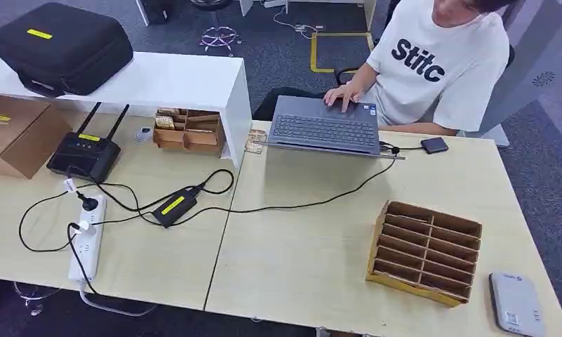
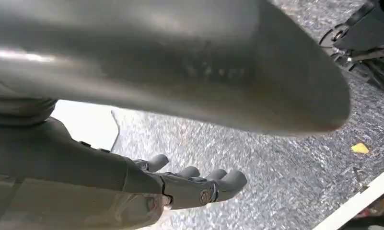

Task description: Pass the card to the sensor for recognition and then transmit it.

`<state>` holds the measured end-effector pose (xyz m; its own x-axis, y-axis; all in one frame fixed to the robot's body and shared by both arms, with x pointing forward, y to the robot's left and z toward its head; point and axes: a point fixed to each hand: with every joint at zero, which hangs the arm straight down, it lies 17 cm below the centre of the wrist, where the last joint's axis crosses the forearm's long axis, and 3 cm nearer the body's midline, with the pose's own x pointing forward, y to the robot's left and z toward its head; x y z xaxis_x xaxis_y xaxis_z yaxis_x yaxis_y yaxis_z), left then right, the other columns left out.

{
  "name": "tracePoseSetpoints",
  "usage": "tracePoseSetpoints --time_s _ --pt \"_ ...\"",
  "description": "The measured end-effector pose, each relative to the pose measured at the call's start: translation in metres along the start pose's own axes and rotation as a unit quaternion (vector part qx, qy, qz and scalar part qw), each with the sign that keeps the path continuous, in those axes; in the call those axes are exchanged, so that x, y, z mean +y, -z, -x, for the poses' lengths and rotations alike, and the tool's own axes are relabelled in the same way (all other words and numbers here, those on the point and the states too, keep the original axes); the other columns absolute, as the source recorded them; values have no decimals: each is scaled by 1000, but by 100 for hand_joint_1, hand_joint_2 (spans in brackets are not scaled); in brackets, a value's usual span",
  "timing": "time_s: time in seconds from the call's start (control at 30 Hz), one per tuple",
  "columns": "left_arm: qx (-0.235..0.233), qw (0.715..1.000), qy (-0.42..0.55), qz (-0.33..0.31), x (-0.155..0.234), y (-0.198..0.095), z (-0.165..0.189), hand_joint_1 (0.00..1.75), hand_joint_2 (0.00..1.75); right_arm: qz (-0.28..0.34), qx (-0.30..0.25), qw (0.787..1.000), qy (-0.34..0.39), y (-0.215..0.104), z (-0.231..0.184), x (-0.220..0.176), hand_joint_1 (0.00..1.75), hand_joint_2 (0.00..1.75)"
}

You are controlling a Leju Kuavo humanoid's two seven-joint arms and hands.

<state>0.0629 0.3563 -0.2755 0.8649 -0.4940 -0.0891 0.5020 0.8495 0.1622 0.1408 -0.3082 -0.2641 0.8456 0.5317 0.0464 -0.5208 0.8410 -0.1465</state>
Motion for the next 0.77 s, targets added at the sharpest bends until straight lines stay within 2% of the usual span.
tracePoseSetpoints --time_s 0.07,0.1,0.17,0.23,0.47,0.5,0.57,0.67,0.77 --pt "2 1000 -1 -18 8 1 3 0 0 2 0 1000 1 0 -2 -2 0 0" --pt "5 999 -5 -45 18 2 4 0 175 5 1 1000 4 0 -2 -3 0 0" --pt "7 994 -23 -109 41 2 4 0 175 10 2 1000 14 1 0 -3 0 0" --pt "5 990 -38 -133 48 1 1 0 175 12 2 1000 19 1 3 -2 0 0" --pt "2 1000 -5 -23 6 1 0 0 175 1 1 1000 6 1 3 2 0 0" --pt "4 1000 -1 -27 8 2 2 0 0 1 2 1000 5 1 2 1 0 0" --pt "5 998 -5 -63 21 3 3 0 0 4 3 1000 9 0 2 -1 0 0" --pt "1 988 -39 -150 52 0 0 0 0 11 4 1000 21 1 4 -2 0 0" --pt "-4 987 -51 -154 50 -1 -5 0 0 13 5 1000 22 2 9 0 0 0"
